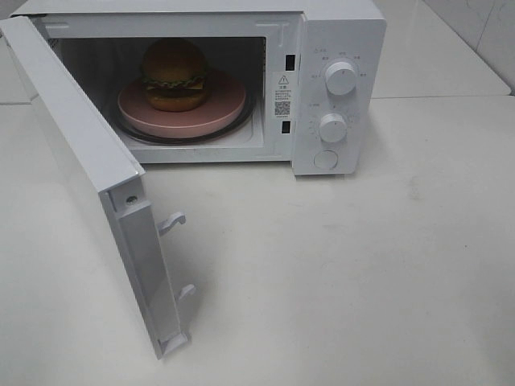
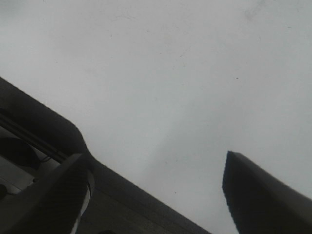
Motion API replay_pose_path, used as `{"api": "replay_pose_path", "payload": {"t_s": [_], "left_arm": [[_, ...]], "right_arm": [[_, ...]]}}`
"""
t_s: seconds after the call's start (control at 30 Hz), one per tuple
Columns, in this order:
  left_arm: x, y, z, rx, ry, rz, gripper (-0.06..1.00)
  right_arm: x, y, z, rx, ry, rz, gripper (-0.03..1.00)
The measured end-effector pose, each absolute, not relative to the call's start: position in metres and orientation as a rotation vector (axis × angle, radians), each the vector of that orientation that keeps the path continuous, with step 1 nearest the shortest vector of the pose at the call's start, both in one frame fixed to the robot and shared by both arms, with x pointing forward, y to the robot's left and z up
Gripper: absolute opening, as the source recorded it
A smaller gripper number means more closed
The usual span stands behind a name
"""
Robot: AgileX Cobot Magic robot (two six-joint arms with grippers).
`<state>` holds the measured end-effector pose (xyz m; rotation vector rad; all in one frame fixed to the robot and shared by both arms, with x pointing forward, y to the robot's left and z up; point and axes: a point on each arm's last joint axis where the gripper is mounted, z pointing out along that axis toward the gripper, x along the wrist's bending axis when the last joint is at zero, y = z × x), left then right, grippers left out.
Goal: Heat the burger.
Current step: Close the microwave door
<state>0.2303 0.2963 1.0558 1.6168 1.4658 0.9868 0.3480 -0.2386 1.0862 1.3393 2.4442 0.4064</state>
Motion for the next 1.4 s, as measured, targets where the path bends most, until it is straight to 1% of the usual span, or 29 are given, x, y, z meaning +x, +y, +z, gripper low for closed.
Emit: {"api": "replay_pose_path", "payload": {"t_s": [0.13, 0.27, 0.4, 0.73, 1.1, 1.3, 1.4], "left_arm": [[0.23, 0.296, 1.056, 1.617, 1.466, 0.987, 0.99], [0.23, 0.296, 1.056, 1.617, 1.466, 0.987, 0.99], [0.23, 0.296, 1.056, 1.617, 1.466, 0.987, 0.99], [0.23, 0.296, 1.056, 1.617, 1.466, 0.987, 0.99], [0.23, 0.296, 1.056, 1.617, 1.466, 0.987, 0.99], [0.23, 0.296, 1.056, 1.617, 1.466, 0.987, 0.99], [0.23, 0.296, 1.056, 1.617, 1.466, 0.987, 0.99]], "right_arm": [[0.326, -0.255, 1.087, 1.361, 2.409, 0.448, 0.76], [0.319, -0.265, 1.083, 1.44, 2.355, 0.458, 0.76], [0.306, -0.283, 1.076, 1.573, 2.22, 0.467, 0.76], [0.27, -0.305, 1.064, 1.672, 1.974, 0.579, 0.76], [0.237, -0.312, 1.052, 1.681, 1.722, 0.734, 0.76], [0.228, -0.31, 1.053, 1.616, 1.553, 0.88, 0.76], [0.23, -0.309, 1.05, 1.616, 1.52, 0.891, 0.76]]}}
